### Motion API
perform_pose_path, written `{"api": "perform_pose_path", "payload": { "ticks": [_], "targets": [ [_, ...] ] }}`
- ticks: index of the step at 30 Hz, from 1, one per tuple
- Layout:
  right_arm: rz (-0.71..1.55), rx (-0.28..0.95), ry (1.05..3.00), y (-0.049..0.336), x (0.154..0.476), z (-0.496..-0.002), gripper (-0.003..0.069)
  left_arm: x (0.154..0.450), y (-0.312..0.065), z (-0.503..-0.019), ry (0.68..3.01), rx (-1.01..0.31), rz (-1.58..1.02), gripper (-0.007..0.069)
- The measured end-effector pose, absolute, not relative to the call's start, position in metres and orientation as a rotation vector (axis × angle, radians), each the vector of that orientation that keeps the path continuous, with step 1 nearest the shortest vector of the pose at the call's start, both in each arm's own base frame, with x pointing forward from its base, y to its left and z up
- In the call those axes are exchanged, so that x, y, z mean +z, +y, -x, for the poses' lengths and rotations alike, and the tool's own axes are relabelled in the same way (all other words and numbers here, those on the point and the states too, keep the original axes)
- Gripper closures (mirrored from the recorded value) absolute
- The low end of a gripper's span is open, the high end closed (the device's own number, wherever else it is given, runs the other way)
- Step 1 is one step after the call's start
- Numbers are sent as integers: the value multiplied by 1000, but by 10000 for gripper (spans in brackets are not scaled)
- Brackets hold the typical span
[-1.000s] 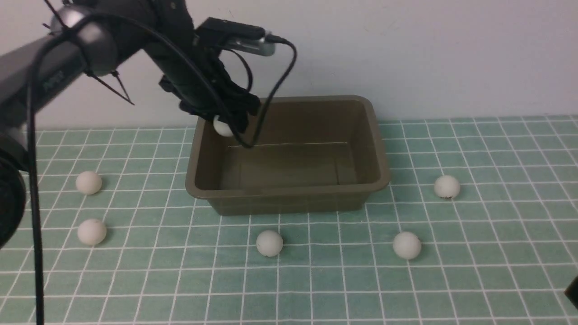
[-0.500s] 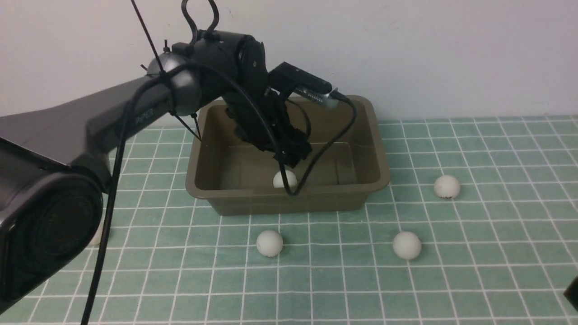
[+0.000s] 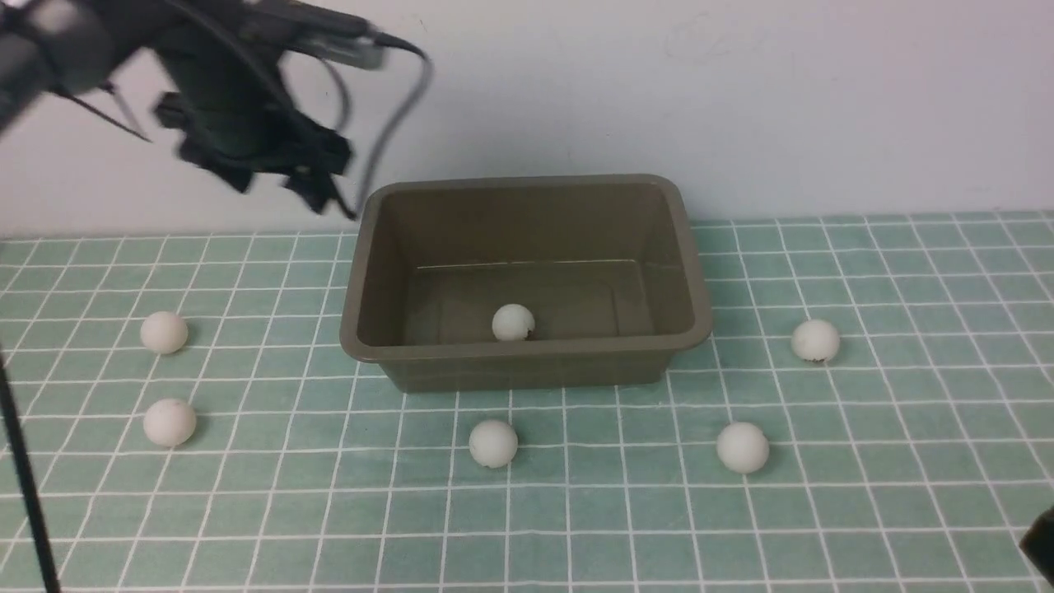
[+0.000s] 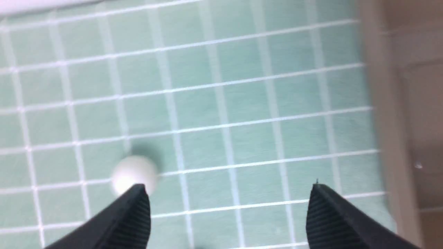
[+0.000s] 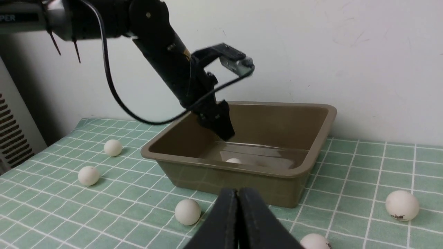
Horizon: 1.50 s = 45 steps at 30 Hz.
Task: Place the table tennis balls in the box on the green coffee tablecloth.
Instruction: 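Reach for and grasp a ping pong ball on the table beside the basket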
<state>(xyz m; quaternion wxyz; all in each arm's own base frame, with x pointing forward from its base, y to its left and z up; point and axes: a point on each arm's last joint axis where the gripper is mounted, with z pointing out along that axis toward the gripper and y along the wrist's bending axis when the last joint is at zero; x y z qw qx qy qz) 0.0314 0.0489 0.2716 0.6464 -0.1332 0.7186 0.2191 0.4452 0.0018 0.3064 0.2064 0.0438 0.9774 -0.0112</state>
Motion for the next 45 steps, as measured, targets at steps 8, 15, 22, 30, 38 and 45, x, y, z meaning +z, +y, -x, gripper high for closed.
{"api": "perform_pose_path", "payload": {
  "ticks": [8,15,22,30,38,45],
  "targets": [
    [317,485,1631,49,272,-31,676,259,58,-435,2794,-84,47,83],
    [310,503,1623,50,273,-31,676,221,59,-432,2758,-43,54,83],
    [308,534,1617,51,273,-30,676,214,69,-436,2707,73,48,83],
    [308,551,1614,52,274,-30,676,175,71,-442,2792,77,49,83],
    [302,569,1608,52,275,-29,676,152,72,-446,2821,76,46,83],
    [302,570,1608,53,275,-29,676,149,73,-449,2794,91,48,180]
  ]
}}
